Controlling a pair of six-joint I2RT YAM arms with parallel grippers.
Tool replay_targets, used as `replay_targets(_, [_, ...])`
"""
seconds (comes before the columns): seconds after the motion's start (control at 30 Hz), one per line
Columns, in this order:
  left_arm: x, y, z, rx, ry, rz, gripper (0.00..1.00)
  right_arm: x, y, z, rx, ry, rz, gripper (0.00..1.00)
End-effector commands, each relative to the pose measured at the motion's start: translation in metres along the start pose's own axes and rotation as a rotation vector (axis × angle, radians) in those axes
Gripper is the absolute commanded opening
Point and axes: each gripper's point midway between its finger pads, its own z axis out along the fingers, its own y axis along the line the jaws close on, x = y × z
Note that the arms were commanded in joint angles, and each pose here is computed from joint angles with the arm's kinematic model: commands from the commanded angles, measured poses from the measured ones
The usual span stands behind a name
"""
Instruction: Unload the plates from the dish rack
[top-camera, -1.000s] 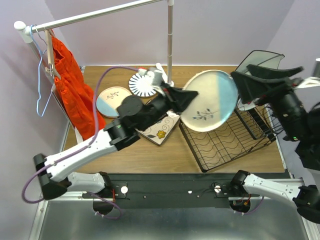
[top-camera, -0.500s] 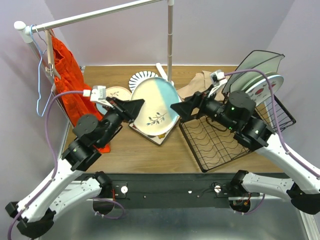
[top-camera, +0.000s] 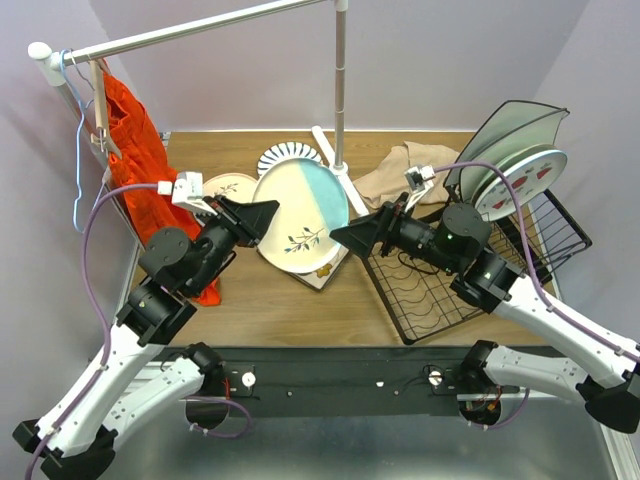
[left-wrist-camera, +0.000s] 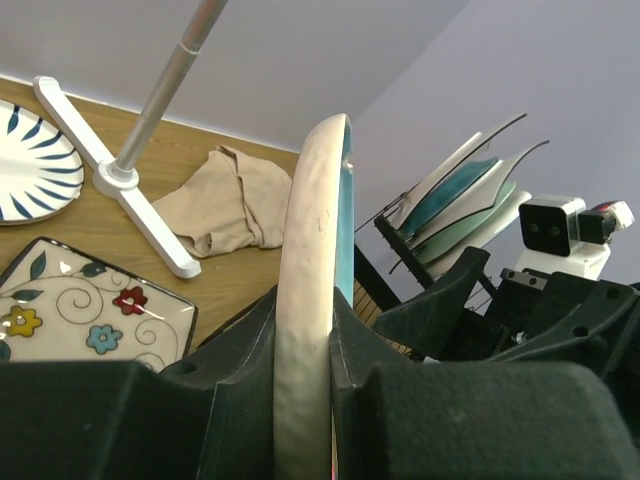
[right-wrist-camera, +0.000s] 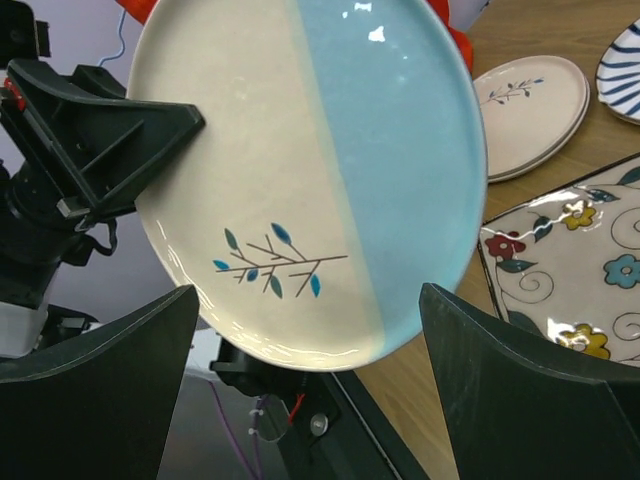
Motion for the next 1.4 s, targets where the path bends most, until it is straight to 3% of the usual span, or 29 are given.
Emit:
replay_targets(0.0, [-0.041,-0.048,-0.001,0.207,-0.085,-0.064,0.00,-0.006,0.006,-0.003,-0.037,-0.067,0.062,1.00])
replay_targets(0.4, [-0.048,-0.043,0.008,0.334,-0.027,-0.074,0.00,-0.009,-0.021,-0.011,0.076,-0.156,0.131,1.00])
replay_targets(0.6, [-0.038,-0.049,0.006,0.423,0.024,-0.139,0.00,-0.007,-0.003,0.000,-0.046,-0.138,0.142,1.00])
replay_targets(0.9, [-0.021,-0.049,0.000,0.492,0.083,-0.218,0.00,-0.016,0.008,-0.001,-0.164,-0.217,0.158,0.97])
replay_targets(1.03, [-0.015,-0.045,-0.001,0.501,0.095,-0.257,0.00,-0.016,0.011,0.000,-0.205,-0.230,0.192,0.87])
replay_targets(1.37, [-0.008,-0.031,0.004,0.485,0.105,-0.313,0.00,-0.008,0.009,0.001,-0.223,-0.211,0.248,0.49])
